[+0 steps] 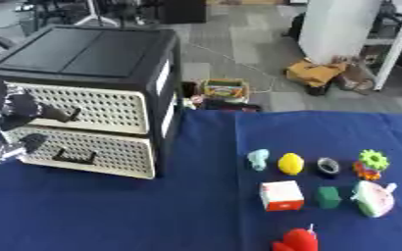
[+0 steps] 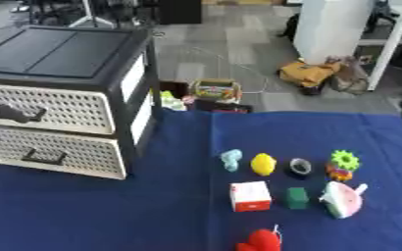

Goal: Pick up objects from table and place into drawer.

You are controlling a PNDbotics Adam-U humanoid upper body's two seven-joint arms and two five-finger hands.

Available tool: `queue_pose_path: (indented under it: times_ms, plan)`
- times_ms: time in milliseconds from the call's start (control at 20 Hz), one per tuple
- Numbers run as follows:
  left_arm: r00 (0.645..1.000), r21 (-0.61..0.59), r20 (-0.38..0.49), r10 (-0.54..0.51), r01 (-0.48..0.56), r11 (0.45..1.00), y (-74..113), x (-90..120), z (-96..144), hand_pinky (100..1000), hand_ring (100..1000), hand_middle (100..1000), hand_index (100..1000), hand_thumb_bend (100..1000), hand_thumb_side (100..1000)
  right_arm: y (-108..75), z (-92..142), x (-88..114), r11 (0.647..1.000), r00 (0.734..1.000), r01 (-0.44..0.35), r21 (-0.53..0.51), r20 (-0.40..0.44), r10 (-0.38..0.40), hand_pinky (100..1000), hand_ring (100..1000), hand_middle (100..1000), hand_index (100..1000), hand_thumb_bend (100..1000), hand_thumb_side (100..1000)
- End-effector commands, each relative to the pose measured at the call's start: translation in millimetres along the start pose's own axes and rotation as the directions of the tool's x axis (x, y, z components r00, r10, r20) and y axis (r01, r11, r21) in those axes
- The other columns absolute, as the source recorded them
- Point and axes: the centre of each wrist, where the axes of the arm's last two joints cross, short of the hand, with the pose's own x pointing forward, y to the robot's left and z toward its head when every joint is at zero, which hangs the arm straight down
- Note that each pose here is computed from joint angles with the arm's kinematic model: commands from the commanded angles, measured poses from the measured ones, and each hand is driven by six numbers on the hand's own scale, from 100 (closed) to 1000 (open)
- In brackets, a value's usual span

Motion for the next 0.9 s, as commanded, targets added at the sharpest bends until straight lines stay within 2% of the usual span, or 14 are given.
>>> queue_pose_path:
  times_ms: [50, 450, 650, 700, 900]
  plan:
    - [0.976, -0.186, 0.171, -0.135, 0.166, 0.968, 20.2, -4.3, 14.6, 100, 100, 125, 859, 100, 1000, -3.0, -3.8, 6.7, 1.000, 1.000, 0.000, 0.005, 0.029, 0.000, 688, 705, 479, 842, 100, 1000]
    - [0.971, -0.162, 0.174, -0.165, 0.194, 0.968, 26.6, 0.2, 19.3, 100, 100, 100, 852, 100, 1000, -2.6, -3.2, 6.3, 1.000, 1.000, 0.003, 0.008, 0.023, -0.003, 692, 706, 474, 843, 100, 1000]
    - [0.969, -0.106, 0.170, -0.180, 0.200, 0.974, 37.8, 1.3, 25.8, 100, 100, 100, 813, 100, 1000, -2.4, -2.8, 5.9, 1.000, 1.000, 0.004, 0.010, 0.020, -0.004, 693, 706, 472, 842, 100, 1000]
    - [0.969, -0.097, 0.164, -0.183, 0.200, 0.975, 38.9, 0.3, 26.8, 100, 100, 100, 751, 100, 1000, -2.3, -2.7, 5.9, 1.000, 1.000, 0.006, 0.011, 0.020, -0.006, 694, 706, 471, 841, 100, 1000]
    - [0.974, -0.070, 0.133, -0.185, 0.195, 0.978, 36.2, -5.9, 28.2, 100, 100, 100, 762, 100, 1000, -2.1, -2.7, 5.9, 1.000, 1.000, 0.011, 0.014, 0.019, -0.011, 695, 706, 469, 838, 100, 1000]
